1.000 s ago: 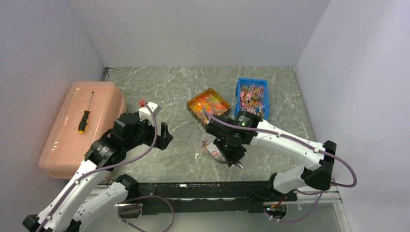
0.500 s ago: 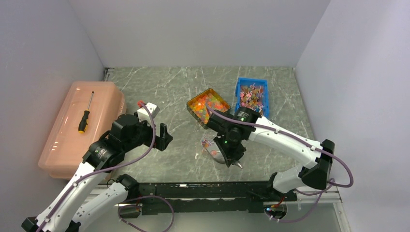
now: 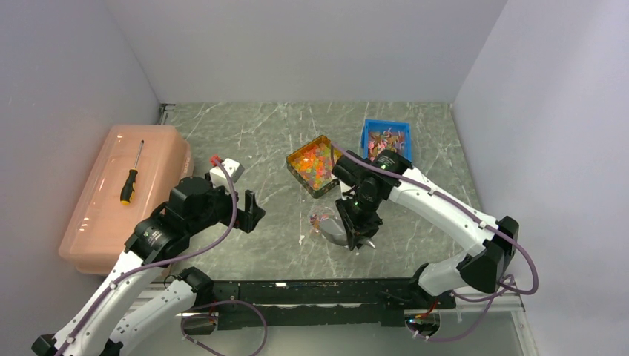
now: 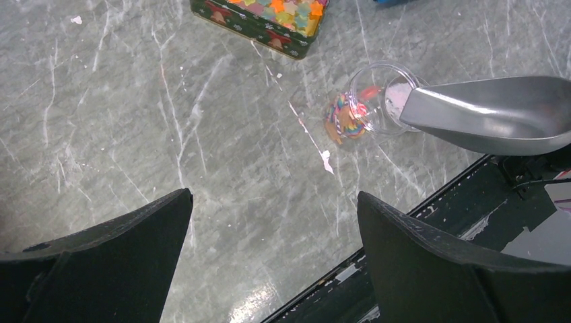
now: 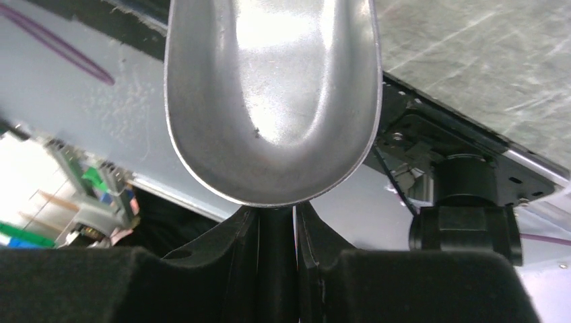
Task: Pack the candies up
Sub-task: Place the fake candies in the packing bottle.
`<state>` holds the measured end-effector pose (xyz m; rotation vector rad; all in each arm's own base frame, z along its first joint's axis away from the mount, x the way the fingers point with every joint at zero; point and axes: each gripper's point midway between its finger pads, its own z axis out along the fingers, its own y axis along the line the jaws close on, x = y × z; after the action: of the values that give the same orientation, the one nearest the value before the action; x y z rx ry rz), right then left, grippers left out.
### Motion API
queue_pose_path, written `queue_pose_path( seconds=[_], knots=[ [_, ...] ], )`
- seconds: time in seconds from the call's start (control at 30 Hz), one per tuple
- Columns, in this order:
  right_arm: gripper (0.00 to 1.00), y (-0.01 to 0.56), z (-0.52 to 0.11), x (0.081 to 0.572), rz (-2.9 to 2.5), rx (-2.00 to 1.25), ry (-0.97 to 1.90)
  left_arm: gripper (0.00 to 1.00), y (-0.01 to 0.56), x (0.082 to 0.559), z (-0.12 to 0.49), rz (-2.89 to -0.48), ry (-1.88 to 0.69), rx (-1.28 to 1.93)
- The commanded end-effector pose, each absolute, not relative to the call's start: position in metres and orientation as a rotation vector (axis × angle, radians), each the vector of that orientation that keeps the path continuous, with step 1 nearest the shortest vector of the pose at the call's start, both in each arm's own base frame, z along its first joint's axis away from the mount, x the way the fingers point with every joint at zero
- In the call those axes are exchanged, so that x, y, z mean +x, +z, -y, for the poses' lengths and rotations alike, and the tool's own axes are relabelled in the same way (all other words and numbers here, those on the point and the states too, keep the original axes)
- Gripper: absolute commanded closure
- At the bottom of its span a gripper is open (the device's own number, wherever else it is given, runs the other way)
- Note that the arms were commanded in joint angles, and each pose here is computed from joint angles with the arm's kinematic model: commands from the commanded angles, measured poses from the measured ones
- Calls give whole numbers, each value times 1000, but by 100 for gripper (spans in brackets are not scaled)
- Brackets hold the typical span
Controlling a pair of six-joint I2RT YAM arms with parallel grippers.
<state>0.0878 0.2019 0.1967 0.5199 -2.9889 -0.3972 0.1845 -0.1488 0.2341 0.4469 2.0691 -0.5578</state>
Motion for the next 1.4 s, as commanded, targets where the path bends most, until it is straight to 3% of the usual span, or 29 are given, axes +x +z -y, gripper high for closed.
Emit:
queue_pose_path(
  seconds=[0.0,0.67,1.03,1.37],
  knots=[
    [100,208,-216,80,2881,544,-599,1,239,186,149,-2040,-561,440],
    [100,216,-217,100,2947,553,-844,1,235,189,150,-2061,-548,437],
    [100,205,-218,116,3100,910,-890,1,231,189,168,-2093,-632,483],
    [100,205,-248,116,3242,1440,-851,1,253,175,189,-2114,-795,531]
  ],
)
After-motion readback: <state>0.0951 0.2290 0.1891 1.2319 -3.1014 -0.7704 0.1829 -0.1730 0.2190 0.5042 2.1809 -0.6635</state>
